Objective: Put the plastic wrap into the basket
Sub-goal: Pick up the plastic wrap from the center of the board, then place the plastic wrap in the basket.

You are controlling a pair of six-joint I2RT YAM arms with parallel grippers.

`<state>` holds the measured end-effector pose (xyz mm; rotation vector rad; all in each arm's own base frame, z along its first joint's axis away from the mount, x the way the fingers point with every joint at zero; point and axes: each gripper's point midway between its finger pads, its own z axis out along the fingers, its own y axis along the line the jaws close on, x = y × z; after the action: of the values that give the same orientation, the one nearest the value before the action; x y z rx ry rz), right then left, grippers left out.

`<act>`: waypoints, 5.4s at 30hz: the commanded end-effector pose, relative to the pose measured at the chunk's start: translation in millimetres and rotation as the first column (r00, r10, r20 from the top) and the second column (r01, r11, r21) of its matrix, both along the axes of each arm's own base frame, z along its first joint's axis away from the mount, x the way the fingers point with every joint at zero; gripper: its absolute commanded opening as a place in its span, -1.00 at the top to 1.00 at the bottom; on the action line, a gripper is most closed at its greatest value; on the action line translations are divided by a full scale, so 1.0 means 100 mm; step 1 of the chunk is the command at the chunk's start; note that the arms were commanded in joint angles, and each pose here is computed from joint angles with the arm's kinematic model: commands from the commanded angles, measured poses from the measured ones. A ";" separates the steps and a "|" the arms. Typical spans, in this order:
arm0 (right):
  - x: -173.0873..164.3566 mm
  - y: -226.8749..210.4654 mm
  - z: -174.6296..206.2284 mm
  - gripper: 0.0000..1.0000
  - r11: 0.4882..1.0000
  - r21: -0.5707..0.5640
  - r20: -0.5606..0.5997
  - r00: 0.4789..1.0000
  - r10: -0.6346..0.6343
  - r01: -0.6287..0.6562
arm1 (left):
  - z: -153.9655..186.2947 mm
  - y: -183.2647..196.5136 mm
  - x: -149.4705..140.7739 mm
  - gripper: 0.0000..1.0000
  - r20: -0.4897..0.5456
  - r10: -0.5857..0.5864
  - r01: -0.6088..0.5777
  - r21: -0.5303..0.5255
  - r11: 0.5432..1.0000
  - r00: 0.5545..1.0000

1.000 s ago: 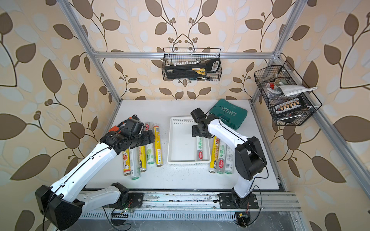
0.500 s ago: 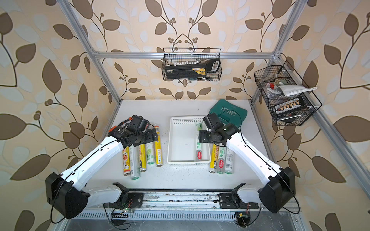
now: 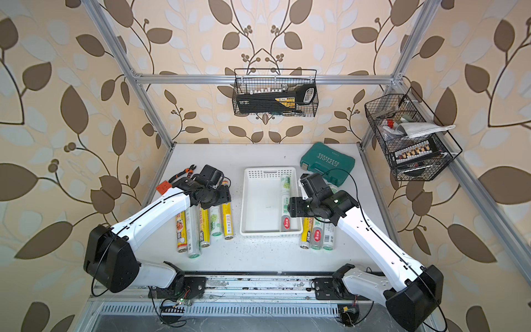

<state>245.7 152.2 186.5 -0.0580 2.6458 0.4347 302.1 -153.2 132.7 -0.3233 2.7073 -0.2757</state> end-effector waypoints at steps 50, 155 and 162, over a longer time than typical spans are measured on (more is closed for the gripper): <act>-0.11 0.04 -0.21 -0.43 0.997 0.074 -0.117 0.993 0.001 0.008 | -1.08 -0.16 0.10 -0.17 -0.187 -0.001 0.012 0.059 0.998 0.982; 0.01 -0.64 -0.19 -0.41 0.962 0.192 -0.042 0.981 -0.188 0.193 | -0.49 -2.54 -0.02 0.21 -0.205 -0.314 0.264 -0.238 0.935 0.927; 0.01 -0.69 -0.32 -0.41 0.965 0.157 -0.057 0.978 -0.202 0.208 | -0.60 -2.60 0.03 0.17 -0.216 -0.320 0.261 -0.262 0.929 0.923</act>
<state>247.6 88.3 158.7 0.2756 2.5980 0.6218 301.2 -402.1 62.3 -0.0078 2.9975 -0.6026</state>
